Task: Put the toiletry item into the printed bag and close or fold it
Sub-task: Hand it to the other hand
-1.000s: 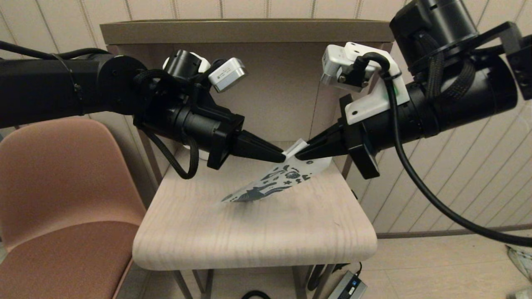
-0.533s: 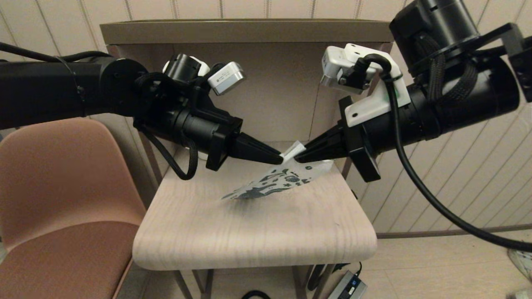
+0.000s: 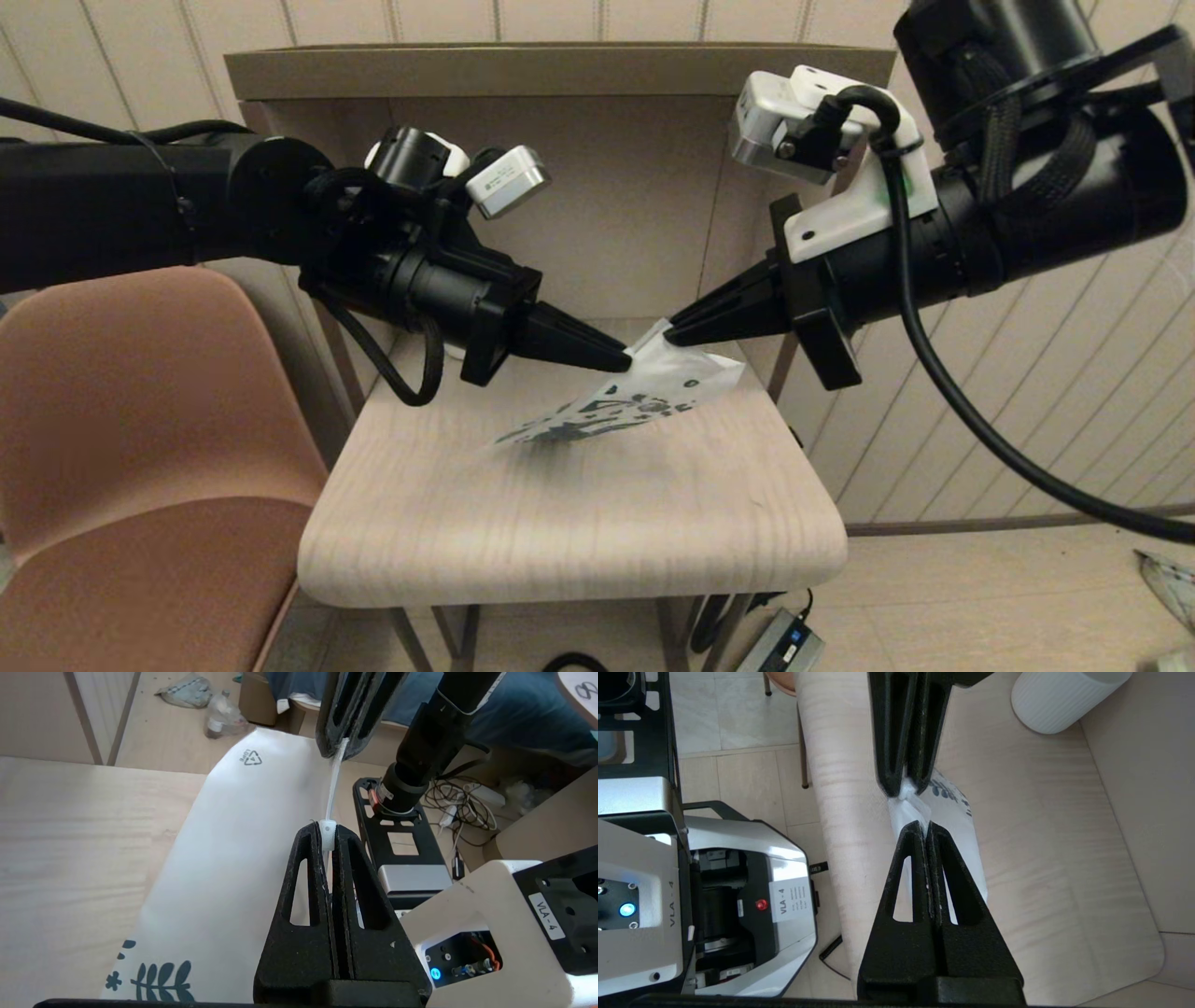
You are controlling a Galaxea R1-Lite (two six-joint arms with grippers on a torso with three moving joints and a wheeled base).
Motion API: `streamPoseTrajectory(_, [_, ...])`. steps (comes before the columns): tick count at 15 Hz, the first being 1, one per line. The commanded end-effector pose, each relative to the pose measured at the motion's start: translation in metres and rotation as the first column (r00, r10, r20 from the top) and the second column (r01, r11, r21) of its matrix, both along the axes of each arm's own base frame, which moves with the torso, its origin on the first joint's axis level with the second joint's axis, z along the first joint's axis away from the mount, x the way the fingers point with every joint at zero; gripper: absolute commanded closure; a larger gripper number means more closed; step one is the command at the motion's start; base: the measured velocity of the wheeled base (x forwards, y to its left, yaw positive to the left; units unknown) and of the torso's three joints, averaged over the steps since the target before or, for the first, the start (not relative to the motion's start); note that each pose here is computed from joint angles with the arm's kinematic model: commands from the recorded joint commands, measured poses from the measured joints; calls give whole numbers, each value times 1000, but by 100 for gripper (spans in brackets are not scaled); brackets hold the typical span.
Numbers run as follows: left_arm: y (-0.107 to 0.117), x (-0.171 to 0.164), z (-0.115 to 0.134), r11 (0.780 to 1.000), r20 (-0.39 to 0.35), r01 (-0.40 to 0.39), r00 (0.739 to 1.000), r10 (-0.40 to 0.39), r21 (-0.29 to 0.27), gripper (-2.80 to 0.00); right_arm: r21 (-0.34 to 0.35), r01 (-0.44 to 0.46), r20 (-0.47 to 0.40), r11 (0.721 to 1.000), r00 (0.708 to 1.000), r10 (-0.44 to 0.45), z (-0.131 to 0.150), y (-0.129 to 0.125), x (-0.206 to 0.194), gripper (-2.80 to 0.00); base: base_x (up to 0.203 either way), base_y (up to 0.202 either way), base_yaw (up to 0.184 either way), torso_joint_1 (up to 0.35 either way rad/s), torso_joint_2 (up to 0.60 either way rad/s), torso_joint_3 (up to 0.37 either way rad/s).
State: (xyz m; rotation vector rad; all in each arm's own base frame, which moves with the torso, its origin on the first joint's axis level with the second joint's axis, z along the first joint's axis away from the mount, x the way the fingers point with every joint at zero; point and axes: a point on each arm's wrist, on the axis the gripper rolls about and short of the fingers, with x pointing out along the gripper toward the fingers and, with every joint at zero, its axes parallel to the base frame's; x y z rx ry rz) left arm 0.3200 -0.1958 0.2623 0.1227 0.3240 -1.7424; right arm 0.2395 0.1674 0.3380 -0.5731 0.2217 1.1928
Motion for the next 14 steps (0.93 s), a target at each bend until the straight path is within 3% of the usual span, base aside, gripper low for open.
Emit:
streamPoseTrajectory(1, [0, -1, 3, 1000, 7, 7, 1000, -7, -9, 0, -12, -9, -23, 1000, 1000, 8, -6, 1, -1, 0, 0, 0, 0, 0, 0, 0])
streamPoseTrajectory(8, [8, -16, 23, 1000, -37, -10, 999, 9, -9, 0, -3, 18, -18, 1000, 1000, -18, -2, -9, -3, 0, 0, 0, 0, 0, 0, 0])
streamPoseTrajectory(11, [13, -24, 40, 998, -108, -62, 992, 61, -8, 0, 19, 43, -48, 999, 998, -42, -2, -16, 1, 0, 0, 0, 0, 0, 0, 0])
streamPoseTrajectory(14, [15, -27, 55, 990, -133, -140, 982, 137, -10, 0, 57, 84, -88, 995, 993, -79, 3, -20, -2, 0, 0, 0, 0, 0, 0, 0])
